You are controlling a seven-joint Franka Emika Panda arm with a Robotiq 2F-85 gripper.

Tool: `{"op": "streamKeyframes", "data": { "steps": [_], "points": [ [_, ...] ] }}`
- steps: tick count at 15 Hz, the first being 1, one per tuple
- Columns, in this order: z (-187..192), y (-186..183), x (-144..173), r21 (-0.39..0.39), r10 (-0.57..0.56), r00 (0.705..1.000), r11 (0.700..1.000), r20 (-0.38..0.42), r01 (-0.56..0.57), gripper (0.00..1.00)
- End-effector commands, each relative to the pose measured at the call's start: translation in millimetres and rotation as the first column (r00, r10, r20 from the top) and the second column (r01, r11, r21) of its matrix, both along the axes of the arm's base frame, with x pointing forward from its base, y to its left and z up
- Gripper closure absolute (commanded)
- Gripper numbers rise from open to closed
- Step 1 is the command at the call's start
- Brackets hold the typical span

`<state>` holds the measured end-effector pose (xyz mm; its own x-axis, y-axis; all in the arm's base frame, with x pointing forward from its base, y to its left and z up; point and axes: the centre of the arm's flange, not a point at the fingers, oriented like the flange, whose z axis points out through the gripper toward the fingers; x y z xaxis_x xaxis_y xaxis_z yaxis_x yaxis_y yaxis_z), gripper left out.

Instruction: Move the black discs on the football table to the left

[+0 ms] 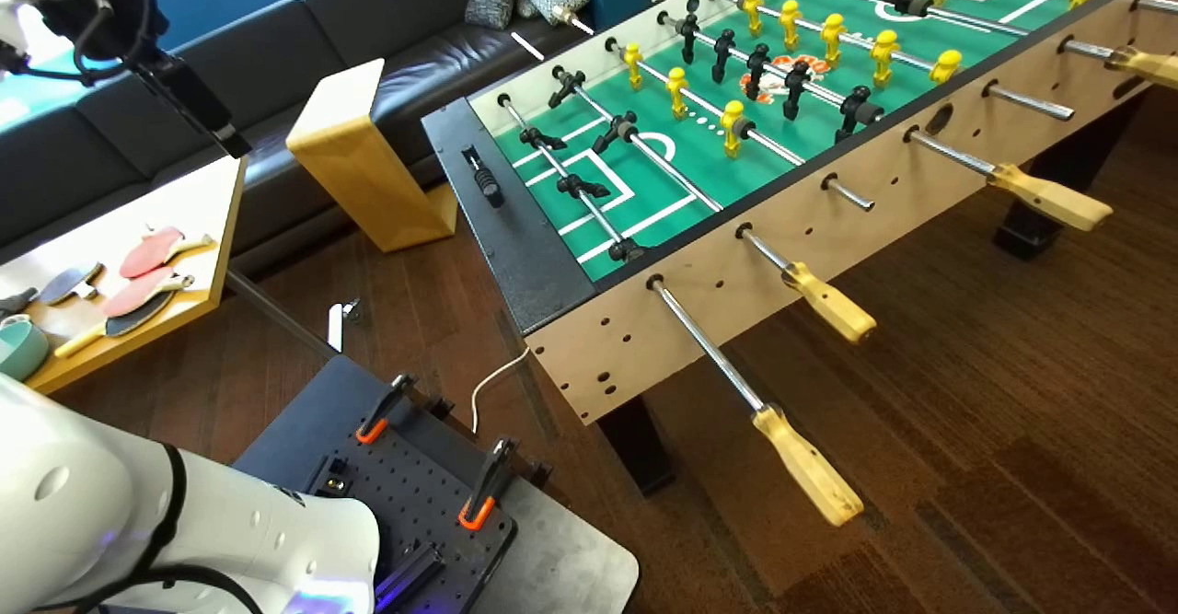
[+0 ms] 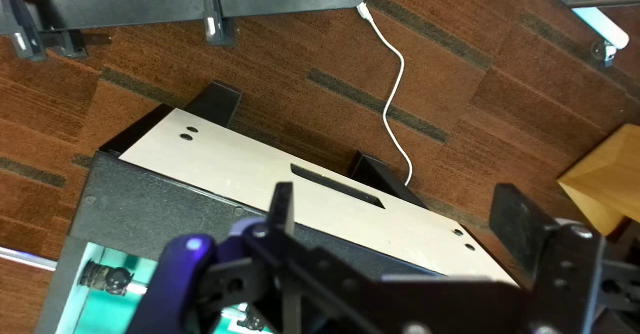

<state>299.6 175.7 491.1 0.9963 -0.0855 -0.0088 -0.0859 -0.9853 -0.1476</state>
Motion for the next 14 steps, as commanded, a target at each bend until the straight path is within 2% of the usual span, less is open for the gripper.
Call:
{"op": "streamKeyframes", "data": {
  "steps": [1, 3, 5, 7, 10, 14],
  "points": [
    [0.0, 0.0, 0.0, 0.000, 0.000, 1.000, 1.000, 0.000, 0.000, 0.00],
    [-3.9, 1.5, 5.2, -0.006, -0.025, 1.000, 1.000, -0.002, 0.025, 0.00],
    [-12.2, 7.1, 26.2, -0.006, -0.066, 0.998, 0.998, 0.006, 0.066, 0.00],
    [-22.9, 11.9, 53.9, 0.012, -0.116, 0.992, 0.993, 0.048, 0.116, 0.00],
    [-45.2, 10.8, 97.7, 0.031, -0.216, 0.967, 0.976, 0.139, 0.213, 0.00],
    [-86.2, 10.9, 139.4, 0.025, -0.311, 0.935, 0.950, 0.170, 0.311, 0.00]
  ]
}}
